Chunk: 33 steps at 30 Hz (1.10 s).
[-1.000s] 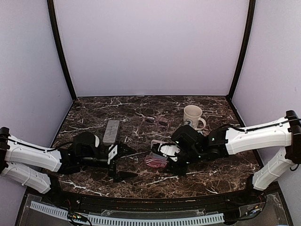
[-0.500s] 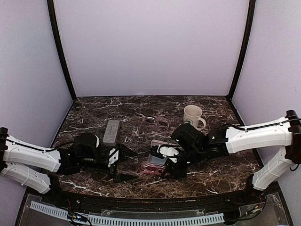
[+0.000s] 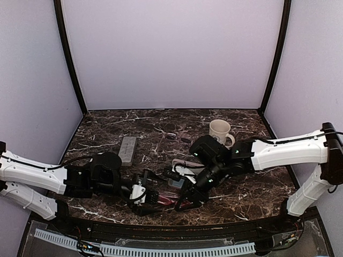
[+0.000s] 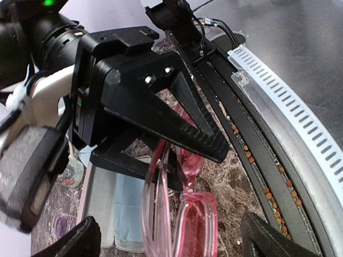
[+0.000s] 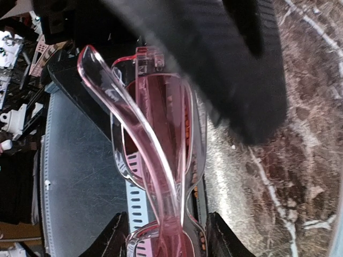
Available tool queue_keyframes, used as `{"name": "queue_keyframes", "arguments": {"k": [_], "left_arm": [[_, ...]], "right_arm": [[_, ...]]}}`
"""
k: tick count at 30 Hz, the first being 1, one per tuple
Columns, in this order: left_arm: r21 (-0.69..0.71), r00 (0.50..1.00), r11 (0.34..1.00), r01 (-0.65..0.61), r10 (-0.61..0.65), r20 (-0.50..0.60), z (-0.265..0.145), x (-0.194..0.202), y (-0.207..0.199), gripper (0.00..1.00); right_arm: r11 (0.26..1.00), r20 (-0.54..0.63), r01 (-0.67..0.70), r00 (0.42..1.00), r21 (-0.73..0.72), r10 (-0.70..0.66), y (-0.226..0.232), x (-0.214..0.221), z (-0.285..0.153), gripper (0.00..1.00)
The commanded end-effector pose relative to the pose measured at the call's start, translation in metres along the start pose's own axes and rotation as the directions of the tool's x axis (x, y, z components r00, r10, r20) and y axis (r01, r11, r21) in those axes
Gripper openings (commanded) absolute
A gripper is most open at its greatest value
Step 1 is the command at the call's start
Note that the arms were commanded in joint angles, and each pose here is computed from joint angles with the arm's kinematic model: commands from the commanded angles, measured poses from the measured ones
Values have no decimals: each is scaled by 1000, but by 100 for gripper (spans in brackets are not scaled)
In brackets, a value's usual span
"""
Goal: Organize the sunglasses
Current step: Pass from the right arm to the left
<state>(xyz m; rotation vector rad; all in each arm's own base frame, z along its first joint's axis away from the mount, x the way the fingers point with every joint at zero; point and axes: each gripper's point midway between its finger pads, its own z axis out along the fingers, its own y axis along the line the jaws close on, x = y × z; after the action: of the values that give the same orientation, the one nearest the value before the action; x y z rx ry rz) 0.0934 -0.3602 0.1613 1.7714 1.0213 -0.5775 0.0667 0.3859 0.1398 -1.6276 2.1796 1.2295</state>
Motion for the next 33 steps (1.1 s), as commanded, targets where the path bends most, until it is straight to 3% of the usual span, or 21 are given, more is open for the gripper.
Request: {"name": "queue_keyframes", "arguments": {"k": [1,15,19,33], "left_arm": [[-7,991,994,-105,104,-89,9,5,2,91],[29,977,988,-154,156,-143,26,0,-10,65],[39,975,989,-143,148,-165,26,3,-13,66],[-93,961,980,-178,153,-229,-3,16,-1,83]], "right_arm": [[989,6,-39,999,-141,41,17,-11,4,33],[976,-18,-100,995,-196,98,11,-9,16,34],[975,-13,-108,994,-192,108,8,-9,13,33],[961,-28,-159,987,-224,157,8,-2,14,33]]}}
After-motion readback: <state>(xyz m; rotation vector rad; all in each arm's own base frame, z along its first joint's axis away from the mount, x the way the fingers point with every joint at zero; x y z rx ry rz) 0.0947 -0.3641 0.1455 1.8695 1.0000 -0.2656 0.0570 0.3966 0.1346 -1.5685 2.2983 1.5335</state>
